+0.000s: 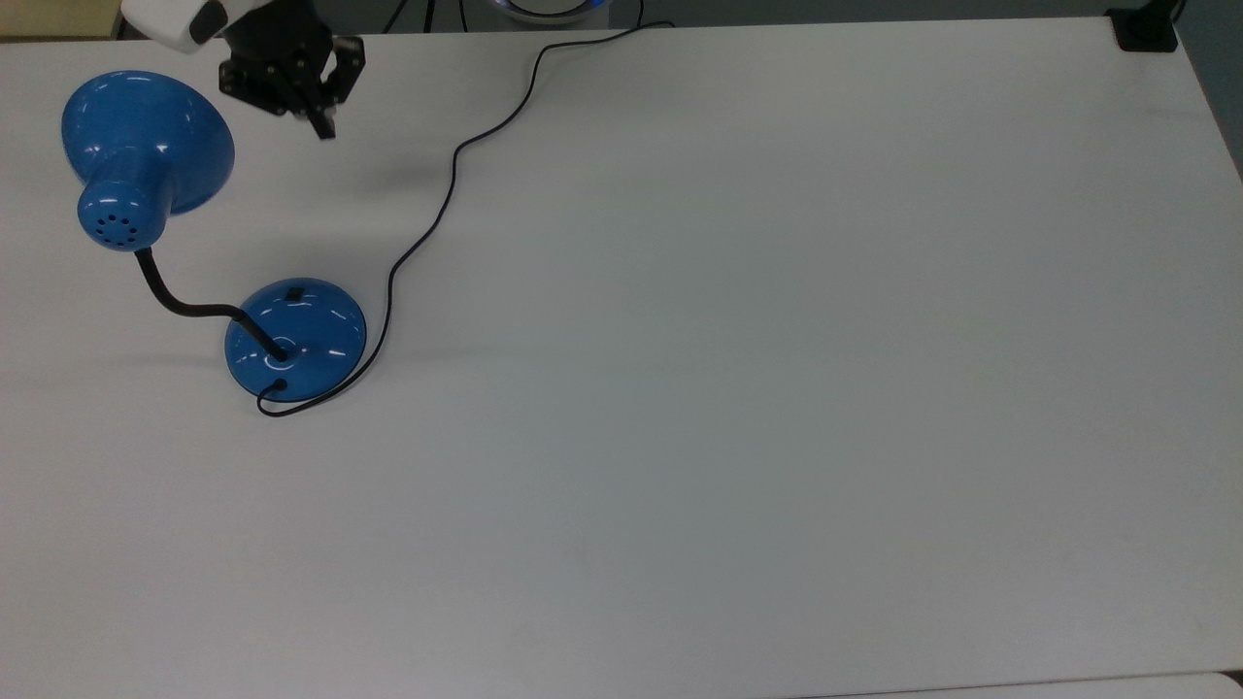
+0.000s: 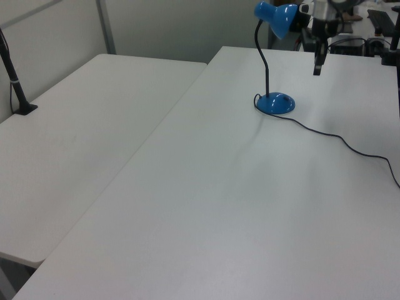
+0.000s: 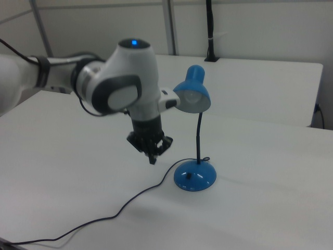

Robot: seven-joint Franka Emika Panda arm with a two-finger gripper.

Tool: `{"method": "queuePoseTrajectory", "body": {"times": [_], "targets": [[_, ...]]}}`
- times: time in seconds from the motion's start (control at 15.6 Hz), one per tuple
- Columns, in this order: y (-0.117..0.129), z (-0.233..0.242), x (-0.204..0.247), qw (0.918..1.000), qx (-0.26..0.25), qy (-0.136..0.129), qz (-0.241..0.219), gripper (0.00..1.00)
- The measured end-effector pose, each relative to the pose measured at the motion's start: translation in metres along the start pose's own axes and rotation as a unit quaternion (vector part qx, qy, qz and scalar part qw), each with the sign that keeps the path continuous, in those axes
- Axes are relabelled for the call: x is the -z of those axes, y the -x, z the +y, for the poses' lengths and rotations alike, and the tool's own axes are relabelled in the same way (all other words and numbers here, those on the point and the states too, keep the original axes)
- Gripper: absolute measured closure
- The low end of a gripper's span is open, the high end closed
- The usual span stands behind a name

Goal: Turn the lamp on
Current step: 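Move the gripper toward the blue lamp base and lower it, then press down on the switch on the lamp base with the gripper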

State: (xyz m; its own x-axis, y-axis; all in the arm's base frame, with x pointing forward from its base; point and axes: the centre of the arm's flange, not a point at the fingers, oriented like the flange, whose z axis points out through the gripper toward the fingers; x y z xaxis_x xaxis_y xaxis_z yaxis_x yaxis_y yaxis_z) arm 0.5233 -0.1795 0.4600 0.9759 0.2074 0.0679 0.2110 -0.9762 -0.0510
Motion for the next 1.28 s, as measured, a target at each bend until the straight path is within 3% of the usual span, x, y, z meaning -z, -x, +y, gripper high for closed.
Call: {"method": "queuePoseTrajectory", "body": {"times": [0.38, 0.77, 1.28], "targets": [[0.01, 0.013, -0.065, 0.9944, -0.033, 0.045, 0.089, 0.99], [0.0, 0.035, -0.105, 0.9756, -0.102, 0.073, 0.18, 0.99], [-0.011, 0.044, -0.12, 0.9634, -0.15, 0.067, 0.212, 0.99]]}}
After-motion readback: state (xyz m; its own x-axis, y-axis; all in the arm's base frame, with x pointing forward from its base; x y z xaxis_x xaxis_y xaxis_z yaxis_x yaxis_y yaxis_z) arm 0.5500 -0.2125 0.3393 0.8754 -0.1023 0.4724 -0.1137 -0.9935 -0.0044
